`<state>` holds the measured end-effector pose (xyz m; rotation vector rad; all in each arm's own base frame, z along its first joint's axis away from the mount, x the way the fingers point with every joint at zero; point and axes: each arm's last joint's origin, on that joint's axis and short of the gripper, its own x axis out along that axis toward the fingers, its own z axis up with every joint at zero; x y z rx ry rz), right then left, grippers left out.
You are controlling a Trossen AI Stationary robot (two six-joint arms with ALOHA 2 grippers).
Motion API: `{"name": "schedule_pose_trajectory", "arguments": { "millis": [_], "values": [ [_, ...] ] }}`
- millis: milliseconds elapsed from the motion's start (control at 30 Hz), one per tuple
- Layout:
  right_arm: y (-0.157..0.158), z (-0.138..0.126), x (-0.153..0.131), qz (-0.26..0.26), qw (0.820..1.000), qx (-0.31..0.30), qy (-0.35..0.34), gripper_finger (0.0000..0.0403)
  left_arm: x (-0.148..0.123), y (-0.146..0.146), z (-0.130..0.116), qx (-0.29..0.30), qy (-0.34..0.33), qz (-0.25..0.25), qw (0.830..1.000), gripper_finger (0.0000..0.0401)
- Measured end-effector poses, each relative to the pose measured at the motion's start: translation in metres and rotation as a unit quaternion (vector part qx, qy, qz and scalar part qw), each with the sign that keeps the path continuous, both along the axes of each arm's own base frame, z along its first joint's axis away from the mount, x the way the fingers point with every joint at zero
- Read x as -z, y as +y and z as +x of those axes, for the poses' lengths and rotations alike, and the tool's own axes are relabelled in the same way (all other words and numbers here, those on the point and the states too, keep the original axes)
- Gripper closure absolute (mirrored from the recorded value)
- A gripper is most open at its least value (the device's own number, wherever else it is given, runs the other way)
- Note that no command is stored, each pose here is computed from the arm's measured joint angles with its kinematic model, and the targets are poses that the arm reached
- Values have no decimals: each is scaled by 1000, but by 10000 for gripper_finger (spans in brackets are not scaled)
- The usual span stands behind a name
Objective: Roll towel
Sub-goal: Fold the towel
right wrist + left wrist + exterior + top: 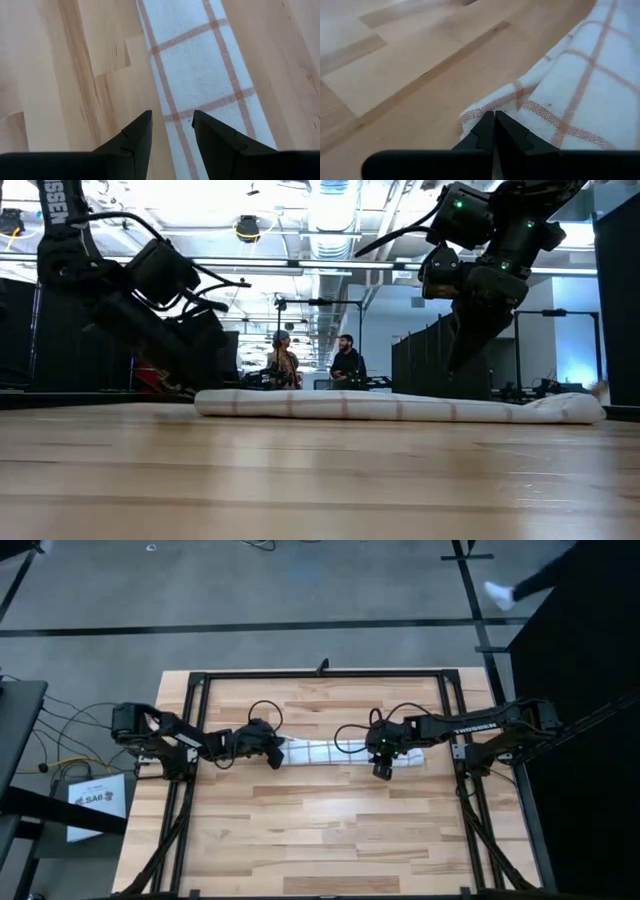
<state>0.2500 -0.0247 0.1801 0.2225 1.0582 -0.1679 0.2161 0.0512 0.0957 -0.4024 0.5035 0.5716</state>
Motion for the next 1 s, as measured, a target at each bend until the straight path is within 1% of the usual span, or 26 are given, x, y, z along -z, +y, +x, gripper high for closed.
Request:
{"name": "schedule_pose_trajectory", "arguments": {
  "millis": [33,100,167,200,300,367,467,567,667,767,867,1000],
  "values": [
    [0,0,0,0,1000,0,2,271,-6,0,2,5,-15,5,1000,401],
    [0,-1,0,0,1000,0,4,271,-26,1,8,15,-54,23,998,401],
    [0,-2,1,1,1000,0,14,271,-44,0,13,34,-64,36,997,401],
    [0,-3,2,1,1000,-1,19,271,-48,-1,13,49,-52,38,997,401],
    [1,-8,4,-2,999,-13,48,271,-65,-7,17,120,-5,31,992,401],
    [1,-12,6,-5,997,-26,69,271,-77,-11,22,151,22,24,988,401],
    [-1,-16,8,-12,995,-37,93,271,-75,-15,24,177,102,11,979,401],
    [-10,-17,11,-37,993,-14,111,271,-67,-14,29,182,132,1,974,401],
    [-23,-17,21,-35,990,14,135,271,-47,-14,30,178,179,-19,967,401],
    [-32,-15,36,-25,985,24,170,271,-38,-13,34,174,190,-26,966,401],
    [-36,-13,48,-17,980,19,196,271,-33,-11,34,173,204,-31,963,401],
    [-36,-11,54,-16,978,17,206,271,-32,-8,27,165,229,-43,958,401]
  ]
}}
